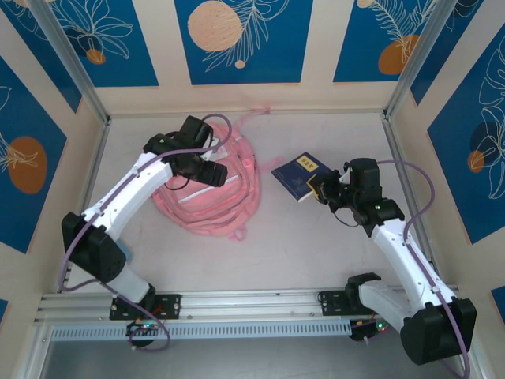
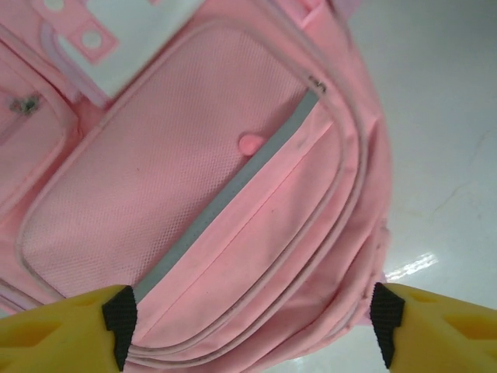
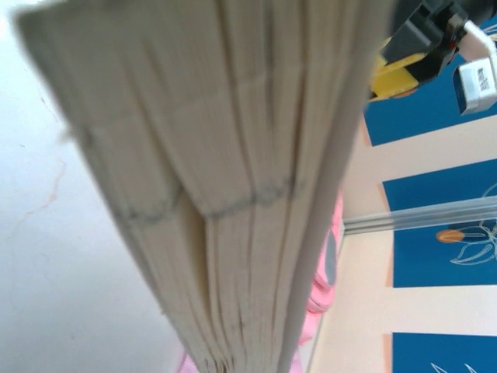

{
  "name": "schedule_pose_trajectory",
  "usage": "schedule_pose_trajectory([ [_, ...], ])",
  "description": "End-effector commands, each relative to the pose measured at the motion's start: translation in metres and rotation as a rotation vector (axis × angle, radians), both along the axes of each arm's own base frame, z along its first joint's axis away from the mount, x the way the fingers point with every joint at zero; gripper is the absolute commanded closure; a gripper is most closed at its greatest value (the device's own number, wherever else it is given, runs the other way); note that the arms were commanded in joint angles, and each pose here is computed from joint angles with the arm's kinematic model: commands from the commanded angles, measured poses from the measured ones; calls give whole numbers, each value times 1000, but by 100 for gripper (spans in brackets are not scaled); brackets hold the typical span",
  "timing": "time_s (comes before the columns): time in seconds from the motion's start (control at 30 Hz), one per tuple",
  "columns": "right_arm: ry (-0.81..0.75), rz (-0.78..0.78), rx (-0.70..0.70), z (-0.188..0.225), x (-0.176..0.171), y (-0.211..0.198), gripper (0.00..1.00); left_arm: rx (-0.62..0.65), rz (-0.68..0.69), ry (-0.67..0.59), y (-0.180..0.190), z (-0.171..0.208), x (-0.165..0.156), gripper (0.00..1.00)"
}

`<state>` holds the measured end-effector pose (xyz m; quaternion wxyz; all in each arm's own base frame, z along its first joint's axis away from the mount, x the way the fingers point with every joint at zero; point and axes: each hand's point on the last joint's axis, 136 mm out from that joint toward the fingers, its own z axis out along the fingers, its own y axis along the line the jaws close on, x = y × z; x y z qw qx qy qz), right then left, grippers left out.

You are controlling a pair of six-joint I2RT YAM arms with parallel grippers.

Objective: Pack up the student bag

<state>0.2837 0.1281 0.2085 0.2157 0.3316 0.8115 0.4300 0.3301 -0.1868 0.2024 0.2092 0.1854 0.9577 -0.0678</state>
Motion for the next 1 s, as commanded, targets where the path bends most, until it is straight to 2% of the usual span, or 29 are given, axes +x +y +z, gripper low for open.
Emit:
schedule_pose_trajectory([
  [0.0,-17,34,-17,2,-7,-1,98,109,-59,81,8,-33,-7,28],
  [0.2,2,32,-11,-3,-9,-1,98,165,-98,151,-4,-71,-7,37],
  [0.4,12,21,-7,-6,-12,-3,98,270,-131,147,-5,-94,-4,39],
  [0.5,15,19,-6,-6,-13,-4,98,280,-180,181,-12,-106,-8,40],
  [0.63,16,20,-6,-5,-13,-4,98,307,-227,221,-15,-116,-13,39],
  [0.97,27,16,0,-7,-15,-4,98,425,-243,160,-10,-122,4,41],
])
